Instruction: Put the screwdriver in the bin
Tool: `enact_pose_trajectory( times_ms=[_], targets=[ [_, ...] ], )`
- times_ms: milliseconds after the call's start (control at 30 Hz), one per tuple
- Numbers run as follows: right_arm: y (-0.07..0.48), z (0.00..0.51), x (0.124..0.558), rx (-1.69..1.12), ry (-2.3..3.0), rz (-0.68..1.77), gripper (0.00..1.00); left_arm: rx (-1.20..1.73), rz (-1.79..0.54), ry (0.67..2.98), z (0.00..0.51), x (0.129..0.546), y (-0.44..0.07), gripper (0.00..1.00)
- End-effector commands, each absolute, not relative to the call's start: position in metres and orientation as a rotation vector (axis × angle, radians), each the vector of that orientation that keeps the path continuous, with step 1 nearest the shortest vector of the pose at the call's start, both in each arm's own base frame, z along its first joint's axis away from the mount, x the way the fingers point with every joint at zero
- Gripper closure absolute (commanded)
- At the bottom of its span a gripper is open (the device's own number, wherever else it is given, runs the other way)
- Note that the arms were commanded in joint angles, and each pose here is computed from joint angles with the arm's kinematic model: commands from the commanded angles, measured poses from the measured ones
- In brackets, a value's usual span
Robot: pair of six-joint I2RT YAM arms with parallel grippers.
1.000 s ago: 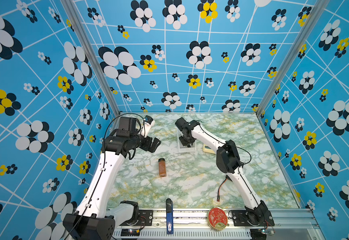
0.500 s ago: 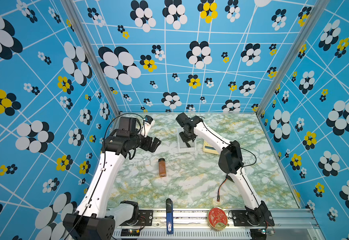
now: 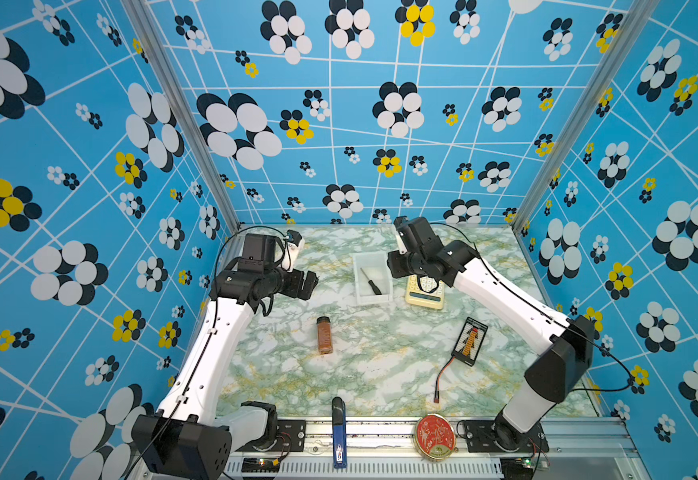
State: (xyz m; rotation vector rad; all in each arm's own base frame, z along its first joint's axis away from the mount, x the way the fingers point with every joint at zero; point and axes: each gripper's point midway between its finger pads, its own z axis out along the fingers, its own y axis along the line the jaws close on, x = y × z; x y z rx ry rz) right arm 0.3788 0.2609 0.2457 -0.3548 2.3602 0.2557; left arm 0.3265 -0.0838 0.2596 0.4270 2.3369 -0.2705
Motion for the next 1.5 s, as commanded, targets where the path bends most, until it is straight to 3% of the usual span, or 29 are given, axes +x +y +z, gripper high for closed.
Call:
enact_pose_trajectory(
  times_ms=[0, 200, 567, 967, 1133, 1467],
  targets=[
    [0.239, 0.240, 0.382, -0.243, 2.304, 0.271, 0.50, 0.336, -0.199, 2.334, 0.253, 0.336, -0.069, 0.01],
    [0.203, 0.232, 0.367, -0.234, 2.182, 0.182, 0.49, 0.253, -0.169, 2.323, 0.238, 0.347, -0.061, 0.01],
    [0.160, 0.225, 0.373, -0.258, 2.053, -0.054, 0.35, -0.003, -0.143, 2.135, 0.223, 0.366, -0.028, 0.01],
    [0.078, 0.205, 0.398, -0.005, 1.921, -0.121, 0.32, -0.098, -0.008, 2.022, 0.171, 0.396, 0.009, 0.01],
    [0.042, 0.201, 0.389, 0.087, 1.870, -0.161, 0.32, -0.141, -0.011, 1.992, 0.134, 0.394, 0.019, 0.01],
    [0.000, 0.176, 0.365, 0.160, 1.819, -0.228, 0.31, -0.126, -0.014, 1.832, 0.116, 0.384, 0.018, 0.01]
  ],
)
